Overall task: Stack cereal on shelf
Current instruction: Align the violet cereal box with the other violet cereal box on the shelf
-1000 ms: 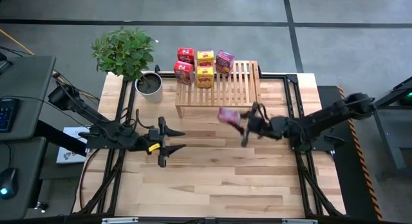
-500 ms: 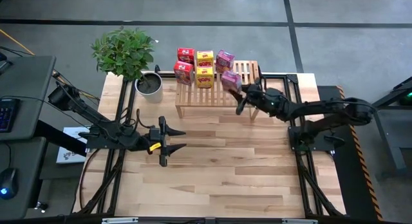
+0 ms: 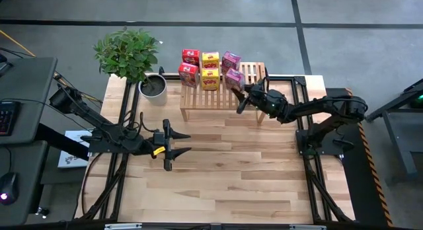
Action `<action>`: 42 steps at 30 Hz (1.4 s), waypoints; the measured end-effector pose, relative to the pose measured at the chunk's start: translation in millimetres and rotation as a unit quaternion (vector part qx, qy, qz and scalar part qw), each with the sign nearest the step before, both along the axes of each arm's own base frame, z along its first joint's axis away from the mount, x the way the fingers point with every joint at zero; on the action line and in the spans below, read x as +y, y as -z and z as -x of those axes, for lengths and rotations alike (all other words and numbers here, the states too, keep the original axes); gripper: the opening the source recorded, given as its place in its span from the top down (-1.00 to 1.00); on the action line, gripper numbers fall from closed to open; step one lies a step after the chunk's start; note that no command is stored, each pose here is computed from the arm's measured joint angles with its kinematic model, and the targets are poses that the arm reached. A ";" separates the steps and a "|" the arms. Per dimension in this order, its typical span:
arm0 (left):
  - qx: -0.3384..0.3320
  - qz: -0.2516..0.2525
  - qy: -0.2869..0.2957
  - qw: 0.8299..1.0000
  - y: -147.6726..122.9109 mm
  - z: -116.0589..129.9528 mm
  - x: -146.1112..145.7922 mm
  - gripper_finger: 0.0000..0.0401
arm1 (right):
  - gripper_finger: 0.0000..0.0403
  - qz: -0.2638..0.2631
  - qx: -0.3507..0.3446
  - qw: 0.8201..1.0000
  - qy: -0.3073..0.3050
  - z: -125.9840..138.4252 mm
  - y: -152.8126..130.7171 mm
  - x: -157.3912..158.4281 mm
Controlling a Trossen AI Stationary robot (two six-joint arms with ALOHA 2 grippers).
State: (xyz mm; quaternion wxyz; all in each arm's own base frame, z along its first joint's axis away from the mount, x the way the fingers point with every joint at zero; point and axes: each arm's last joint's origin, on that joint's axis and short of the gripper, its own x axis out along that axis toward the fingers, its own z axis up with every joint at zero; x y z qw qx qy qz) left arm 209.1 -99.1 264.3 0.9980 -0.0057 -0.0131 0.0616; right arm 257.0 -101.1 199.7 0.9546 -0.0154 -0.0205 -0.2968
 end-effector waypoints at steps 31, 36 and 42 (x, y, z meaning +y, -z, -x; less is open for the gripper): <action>0.004 -0.005 -0.023 1.000 0.8 -4.5 9.9 0.04 | 0.29 -0.023 -0.013 0.999 -0.022 2.6 0.6 -8.1; 0.004 -0.001 -0.030 1.000 0.8 -5.6 12.7 0.04 | 0.29 -0.030 -0.015 0.998 -0.044 4.9 0.9 -13.9; 0.004 -0.001 -0.030 1.000 0.8 -5.6 12.7 0.04 | 0.29 -0.048 -0.014 0.997 -0.055 8.1 2.7 -21.1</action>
